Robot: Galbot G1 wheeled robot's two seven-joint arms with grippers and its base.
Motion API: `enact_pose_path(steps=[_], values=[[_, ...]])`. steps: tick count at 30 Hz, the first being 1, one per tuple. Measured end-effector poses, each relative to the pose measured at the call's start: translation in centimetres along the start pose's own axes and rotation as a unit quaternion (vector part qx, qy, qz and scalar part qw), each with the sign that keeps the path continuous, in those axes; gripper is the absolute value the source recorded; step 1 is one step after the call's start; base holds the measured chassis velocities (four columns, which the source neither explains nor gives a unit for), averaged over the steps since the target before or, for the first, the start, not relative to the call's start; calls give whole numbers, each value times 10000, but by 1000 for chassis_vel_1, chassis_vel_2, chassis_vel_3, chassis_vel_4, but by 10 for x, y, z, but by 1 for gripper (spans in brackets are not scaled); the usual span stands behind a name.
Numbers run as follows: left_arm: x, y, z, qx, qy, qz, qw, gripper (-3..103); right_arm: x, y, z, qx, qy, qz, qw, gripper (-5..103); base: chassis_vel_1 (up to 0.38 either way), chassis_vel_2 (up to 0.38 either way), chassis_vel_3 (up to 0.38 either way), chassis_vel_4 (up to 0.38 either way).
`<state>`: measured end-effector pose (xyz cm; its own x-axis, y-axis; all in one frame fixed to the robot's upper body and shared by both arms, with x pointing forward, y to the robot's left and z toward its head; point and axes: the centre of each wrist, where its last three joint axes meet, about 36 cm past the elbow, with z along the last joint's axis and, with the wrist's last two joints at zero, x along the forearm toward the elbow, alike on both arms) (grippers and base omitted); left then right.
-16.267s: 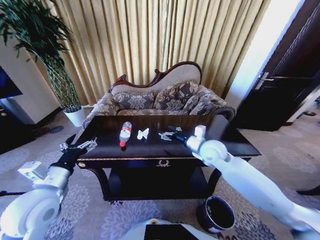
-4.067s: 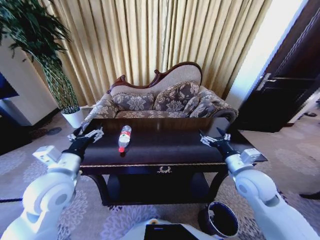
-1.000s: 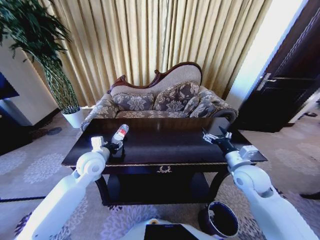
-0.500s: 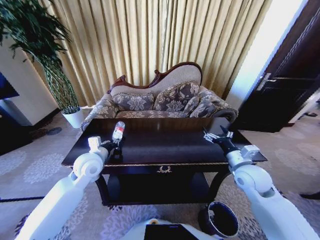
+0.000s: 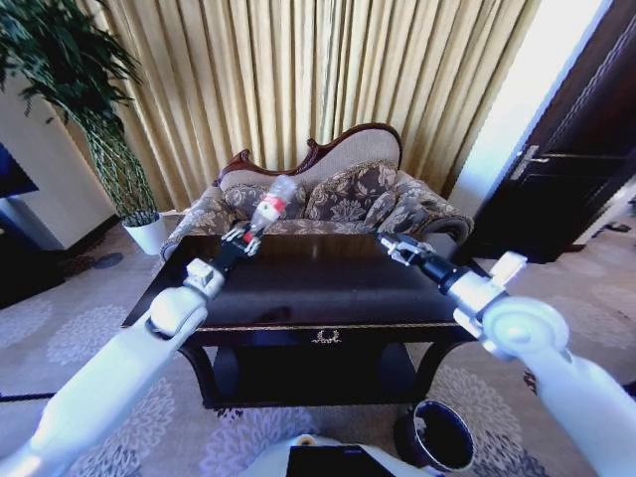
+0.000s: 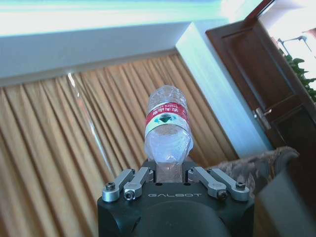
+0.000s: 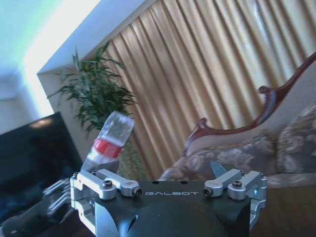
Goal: Move to the front of the table and place the trash on the table into the trash bin.
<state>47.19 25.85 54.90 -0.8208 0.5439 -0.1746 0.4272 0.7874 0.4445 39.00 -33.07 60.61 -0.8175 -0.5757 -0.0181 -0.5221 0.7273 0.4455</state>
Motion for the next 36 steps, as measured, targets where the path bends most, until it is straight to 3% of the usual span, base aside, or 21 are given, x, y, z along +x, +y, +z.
enact_pose_path(steps=[5, 7, 13, 21, 29, 36], values=[[-32, -5, -14, 33, -258, 186, 9995, 25, -35, -4, -11, -45, -34, -292, 9996, 100, 0, 0, 0, 0], [-46, -19, -22, 167, -322, 433, 9984, 25, -60, -1, -13, -92, -34, -510, 9986, 100, 0, 0, 0, 0], [-60, -46, -28, 285, -297, 843, 9956, 25, -90, 10, -14, -93, -33, -812, 9966, 100, 0, 0, 0, 0], [-79, -66, -38, 357, -294, 1042, 9935, 25, -107, 10, -28, 152, -67, -794, 9967, 100, 0, 0, 0, 0], [-74, -73, -49, 364, -322, 1184, 9918, 25, -105, 0, -30, 194, -93, -631, 9978, 100, 0, 0, 0, 0], [-59, -61, -44, 333, -191, 1042, 9938, 24, -95, -7, -23, 164, -72, -490, 9986, 100, 0, 0, 0, 0]])
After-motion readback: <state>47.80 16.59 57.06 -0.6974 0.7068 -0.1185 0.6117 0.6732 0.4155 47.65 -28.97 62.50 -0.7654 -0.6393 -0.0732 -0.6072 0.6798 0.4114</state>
